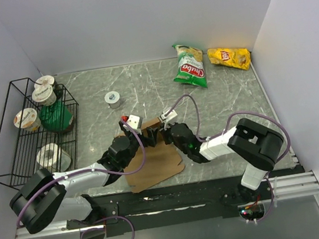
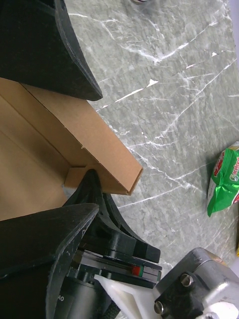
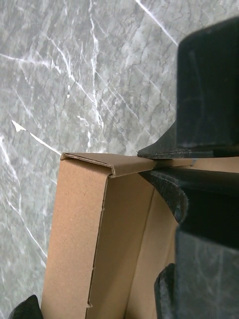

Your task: Fold the paper box

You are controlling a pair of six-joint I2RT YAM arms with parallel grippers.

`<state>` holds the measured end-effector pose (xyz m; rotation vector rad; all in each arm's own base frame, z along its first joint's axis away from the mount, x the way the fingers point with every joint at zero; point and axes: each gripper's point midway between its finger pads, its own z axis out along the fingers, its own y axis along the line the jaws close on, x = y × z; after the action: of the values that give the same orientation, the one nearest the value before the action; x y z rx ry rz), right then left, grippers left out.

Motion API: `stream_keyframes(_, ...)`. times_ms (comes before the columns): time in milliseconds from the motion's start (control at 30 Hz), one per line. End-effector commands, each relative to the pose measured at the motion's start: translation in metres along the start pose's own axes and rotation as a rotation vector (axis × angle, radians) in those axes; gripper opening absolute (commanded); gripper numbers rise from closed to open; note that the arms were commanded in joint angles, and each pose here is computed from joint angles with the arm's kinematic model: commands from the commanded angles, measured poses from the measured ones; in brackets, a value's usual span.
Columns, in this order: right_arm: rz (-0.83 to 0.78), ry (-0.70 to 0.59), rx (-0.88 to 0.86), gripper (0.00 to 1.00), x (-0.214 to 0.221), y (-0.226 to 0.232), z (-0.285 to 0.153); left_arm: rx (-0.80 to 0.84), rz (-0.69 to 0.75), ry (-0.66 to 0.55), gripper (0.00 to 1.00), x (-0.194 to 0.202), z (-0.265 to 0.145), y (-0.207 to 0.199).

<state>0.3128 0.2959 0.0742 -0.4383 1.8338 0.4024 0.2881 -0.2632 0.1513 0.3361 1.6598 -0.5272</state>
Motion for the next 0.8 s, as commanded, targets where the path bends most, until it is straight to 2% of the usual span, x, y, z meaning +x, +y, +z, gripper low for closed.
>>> stream_keyframes(0, 0.037, -0.087, 0.071, 0.06, -0.028, -0.001, 0.009, 0.031, -0.001, 0.220, 0.89, 0.064, -0.020, -0.001)
stream_keyframes(100, 0.032, -0.081, 0.086, 0.00, -0.026, -0.003, 0.009, 0.033, -0.005, 0.207, 0.92, 0.061, -0.019, -0.002)
stream_keyframes(300, 0.008, -0.053, 0.107, 0.00, -0.021, -0.009, 0.003, 0.018, -0.015, 0.158, 1.00, 0.037, -0.020, 0.000)
stream_keyframes(367, 0.002, -0.039, 0.113, 0.00, -0.019, -0.012, 0.000, -0.004, -0.012, 0.164, 0.96, 0.032, -0.024, 0.005)
stream_keyframes(567, -0.001, -0.023, 0.103, 0.00, -0.016, -0.016, -0.007, -0.029, -0.041, 0.076, 0.96, -0.013, -0.041, 0.013)
stream_keyframes(767, 0.000, -0.003, 0.090, 0.00, -0.015, -0.024, -0.017, -0.168, -0.103, 0.032, 0.96, -0.036, -0.065, 0.040)
